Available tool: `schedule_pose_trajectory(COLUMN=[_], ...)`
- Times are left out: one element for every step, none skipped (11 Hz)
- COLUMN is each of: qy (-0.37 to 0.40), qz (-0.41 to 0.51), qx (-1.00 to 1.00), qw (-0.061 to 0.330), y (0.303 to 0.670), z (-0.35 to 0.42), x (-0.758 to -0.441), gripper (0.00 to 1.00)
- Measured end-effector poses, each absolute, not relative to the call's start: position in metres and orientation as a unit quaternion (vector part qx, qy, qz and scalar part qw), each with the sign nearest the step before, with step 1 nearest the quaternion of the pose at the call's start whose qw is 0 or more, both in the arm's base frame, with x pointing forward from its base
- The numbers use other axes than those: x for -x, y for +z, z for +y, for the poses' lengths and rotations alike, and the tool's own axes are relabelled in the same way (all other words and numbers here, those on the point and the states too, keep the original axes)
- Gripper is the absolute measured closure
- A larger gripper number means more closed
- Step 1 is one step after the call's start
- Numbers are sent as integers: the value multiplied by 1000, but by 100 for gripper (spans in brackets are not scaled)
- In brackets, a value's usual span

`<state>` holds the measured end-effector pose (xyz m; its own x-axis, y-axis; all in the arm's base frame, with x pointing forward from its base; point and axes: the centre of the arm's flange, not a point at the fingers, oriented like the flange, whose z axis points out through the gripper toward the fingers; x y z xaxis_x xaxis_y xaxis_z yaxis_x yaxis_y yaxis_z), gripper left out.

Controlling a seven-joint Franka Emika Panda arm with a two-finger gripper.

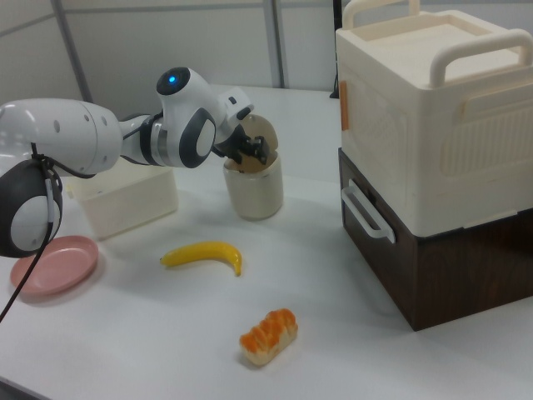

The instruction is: Grab it up and put it in the trash

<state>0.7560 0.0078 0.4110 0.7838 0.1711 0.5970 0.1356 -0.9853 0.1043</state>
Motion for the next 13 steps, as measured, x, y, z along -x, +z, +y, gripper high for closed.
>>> schedule_pose_trajectory(qy=[320,322,327,334,333,321,292,251,210,175,150,130,115], qz=[76,74,72,71,69,60,50,42,35,30,26,19,13], qx=[-944,-944,-942,-940,-940,-945,-955,-966,-976,-983,-987,-990,-993], qw=[26,25,25,25,26,26,28,33,38,43,47,44,36], y=[412,414,420,429,439,449,460,473,488,504,519,534,549], z=[9,10,10,10,10,9,7,4,2,0,-1,0,1], x=[-756,-757,-758,-758,-755,-749,-741,-730,-716,-702,-689,-676,-663], gripper=[16,1,0,0,0,0,0,0,0,0,0,0,0])
